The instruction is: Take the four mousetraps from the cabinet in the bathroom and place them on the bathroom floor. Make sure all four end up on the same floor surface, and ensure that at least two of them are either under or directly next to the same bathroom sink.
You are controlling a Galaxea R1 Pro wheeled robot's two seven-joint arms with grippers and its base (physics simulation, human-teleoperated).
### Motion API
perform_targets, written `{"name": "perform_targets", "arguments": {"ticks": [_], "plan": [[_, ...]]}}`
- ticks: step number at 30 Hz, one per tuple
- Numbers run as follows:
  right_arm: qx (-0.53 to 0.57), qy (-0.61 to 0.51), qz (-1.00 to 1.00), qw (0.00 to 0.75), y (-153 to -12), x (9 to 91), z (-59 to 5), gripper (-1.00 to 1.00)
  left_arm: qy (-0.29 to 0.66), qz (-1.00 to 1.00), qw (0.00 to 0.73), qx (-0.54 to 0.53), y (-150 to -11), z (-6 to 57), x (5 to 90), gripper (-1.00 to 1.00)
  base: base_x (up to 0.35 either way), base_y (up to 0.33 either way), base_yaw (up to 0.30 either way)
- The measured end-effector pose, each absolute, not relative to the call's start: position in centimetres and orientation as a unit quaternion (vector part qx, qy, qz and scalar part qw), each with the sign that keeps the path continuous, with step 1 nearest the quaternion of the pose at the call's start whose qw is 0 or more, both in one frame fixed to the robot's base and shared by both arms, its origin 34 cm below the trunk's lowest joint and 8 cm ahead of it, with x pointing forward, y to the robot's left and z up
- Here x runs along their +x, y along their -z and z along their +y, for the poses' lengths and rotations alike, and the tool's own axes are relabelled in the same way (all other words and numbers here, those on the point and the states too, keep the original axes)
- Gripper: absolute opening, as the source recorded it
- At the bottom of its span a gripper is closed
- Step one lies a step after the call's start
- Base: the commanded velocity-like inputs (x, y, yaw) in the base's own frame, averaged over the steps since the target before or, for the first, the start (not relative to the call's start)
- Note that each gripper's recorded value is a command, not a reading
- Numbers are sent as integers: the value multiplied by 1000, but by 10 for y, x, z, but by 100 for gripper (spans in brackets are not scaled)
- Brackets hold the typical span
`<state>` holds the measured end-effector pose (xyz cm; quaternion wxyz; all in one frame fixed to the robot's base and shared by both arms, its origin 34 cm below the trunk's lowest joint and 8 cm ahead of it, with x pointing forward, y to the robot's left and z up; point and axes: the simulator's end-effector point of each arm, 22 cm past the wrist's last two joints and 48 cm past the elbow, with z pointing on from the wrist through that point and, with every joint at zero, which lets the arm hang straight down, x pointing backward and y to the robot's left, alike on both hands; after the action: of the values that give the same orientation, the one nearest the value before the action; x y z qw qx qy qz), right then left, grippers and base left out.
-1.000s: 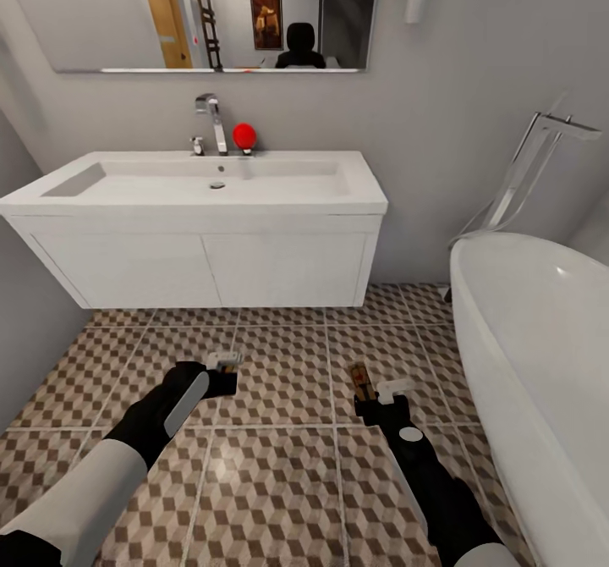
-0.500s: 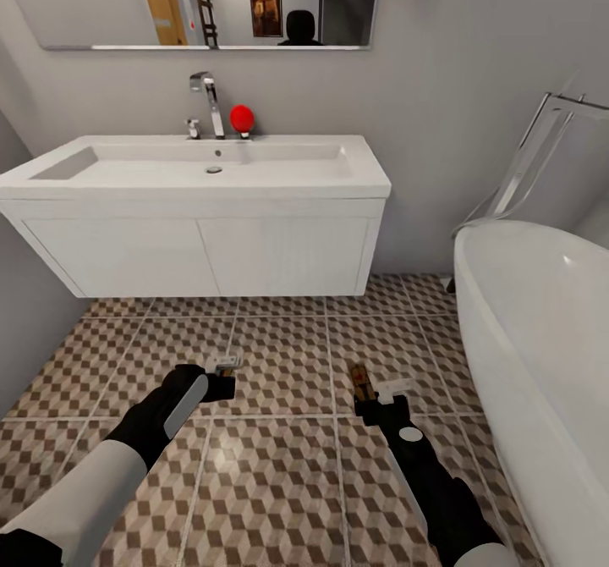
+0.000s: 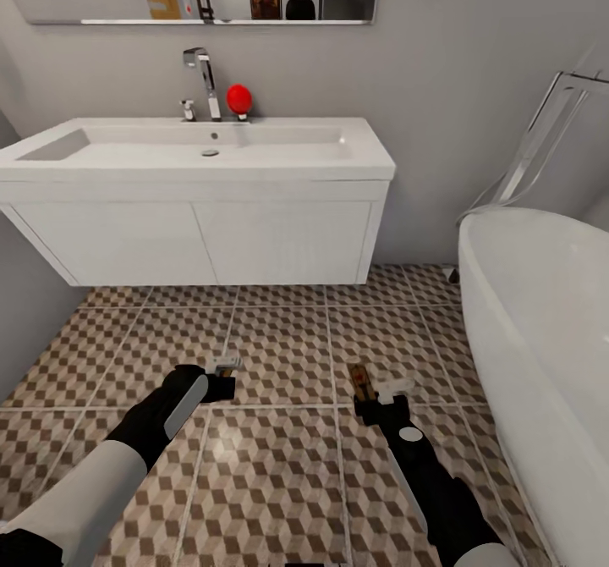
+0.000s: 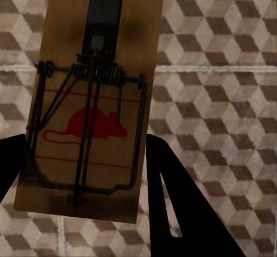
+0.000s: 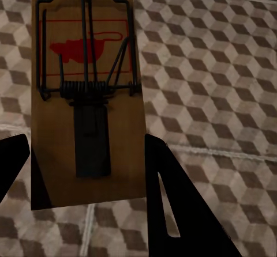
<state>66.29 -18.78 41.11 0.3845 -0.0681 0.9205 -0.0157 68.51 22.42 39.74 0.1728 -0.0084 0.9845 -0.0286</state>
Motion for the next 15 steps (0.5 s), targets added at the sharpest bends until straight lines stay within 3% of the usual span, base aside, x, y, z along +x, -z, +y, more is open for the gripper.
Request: {"name": "perform_targets", "arguments": {"ticks": [15], "plan": [[-69, 15, 925, 374, -366, 650, -188, -100, 29, 986, 161, -9, -351, 224, 672, -100, 0, 0, 0]]}}
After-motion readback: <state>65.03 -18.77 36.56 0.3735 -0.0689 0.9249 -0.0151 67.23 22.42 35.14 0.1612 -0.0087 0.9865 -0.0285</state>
